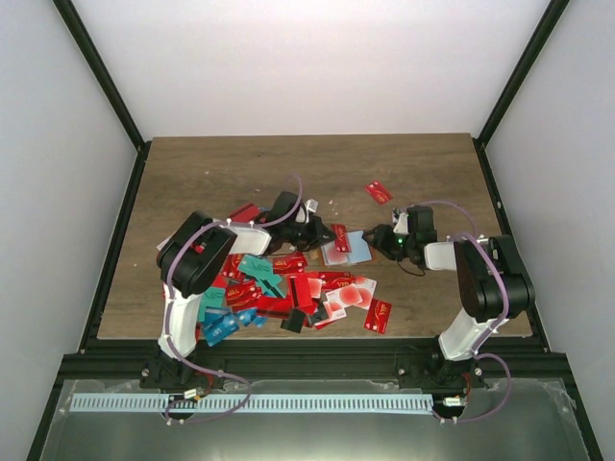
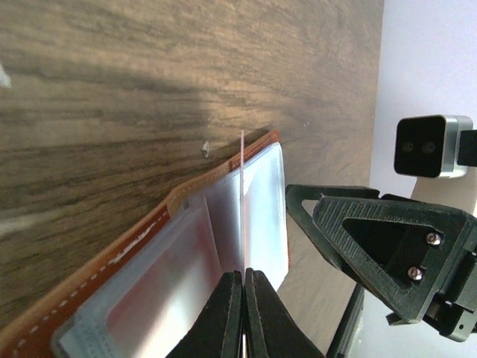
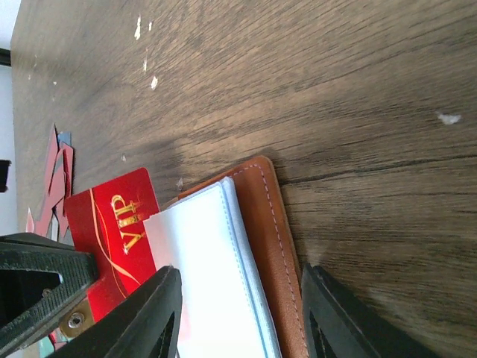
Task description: Put the credit cards into the card holder
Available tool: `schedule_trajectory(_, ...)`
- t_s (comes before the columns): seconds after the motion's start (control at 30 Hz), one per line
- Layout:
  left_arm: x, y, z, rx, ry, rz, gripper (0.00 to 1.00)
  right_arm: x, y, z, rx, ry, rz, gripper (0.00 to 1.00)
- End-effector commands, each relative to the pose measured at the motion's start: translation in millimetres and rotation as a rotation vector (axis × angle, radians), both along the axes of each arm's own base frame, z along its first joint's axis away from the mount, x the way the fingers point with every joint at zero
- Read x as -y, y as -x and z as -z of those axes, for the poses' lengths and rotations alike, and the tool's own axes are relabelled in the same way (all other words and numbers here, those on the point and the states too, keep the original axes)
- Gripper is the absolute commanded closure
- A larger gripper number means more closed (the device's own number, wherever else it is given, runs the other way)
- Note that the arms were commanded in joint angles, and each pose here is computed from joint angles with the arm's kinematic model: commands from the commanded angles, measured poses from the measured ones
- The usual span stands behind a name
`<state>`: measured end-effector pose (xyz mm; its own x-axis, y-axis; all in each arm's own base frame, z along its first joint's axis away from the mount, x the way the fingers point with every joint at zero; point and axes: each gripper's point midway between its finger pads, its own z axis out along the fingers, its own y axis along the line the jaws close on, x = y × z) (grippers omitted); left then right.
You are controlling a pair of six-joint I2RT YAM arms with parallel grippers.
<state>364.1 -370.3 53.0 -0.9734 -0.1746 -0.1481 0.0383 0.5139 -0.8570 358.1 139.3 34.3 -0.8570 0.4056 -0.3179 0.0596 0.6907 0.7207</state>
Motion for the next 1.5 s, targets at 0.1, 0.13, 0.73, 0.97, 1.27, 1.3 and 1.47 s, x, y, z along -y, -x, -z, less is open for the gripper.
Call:
schedule_trajectory(0.1,5,10,9,-0.08,0.049,0.003,0.96,7,18,20,-0.088,0.023,0.028,0.54)
schedule_trajectory(0.13,3,10,11,-0.081,0.04,0.0,0.96,7,18,20,-0.088,0.022,0.026,0.54)
schedule_trajectory(0.73,10,24,20,-0.103,0.005,0.037,0.96,7,21,20,-0.092,0.016,0.028,0.55)
schedule_trajectory(0.97,15,29,21,-0.104,-0.006,0.045,0.96,6,24,21,-0.102,0.008,0.027,0.56)
schedule_trajectory(1.27,22,26,23,-0.096,-0.011,0.042,0.96,4,28,19,-0.105,-0.007,0.022,0.56)
schedule_trajectory(1.3,22,25,24,-0.096,-0.012,0.04,0.96,4,28,19,-0.103,-0.008,0.022,0.57)
schedule_trajectory(1.47,25,23,26,-0.097,-0.01,0.046,0.96,4,29,18,-0.103,-0.013,0.02,0.56)
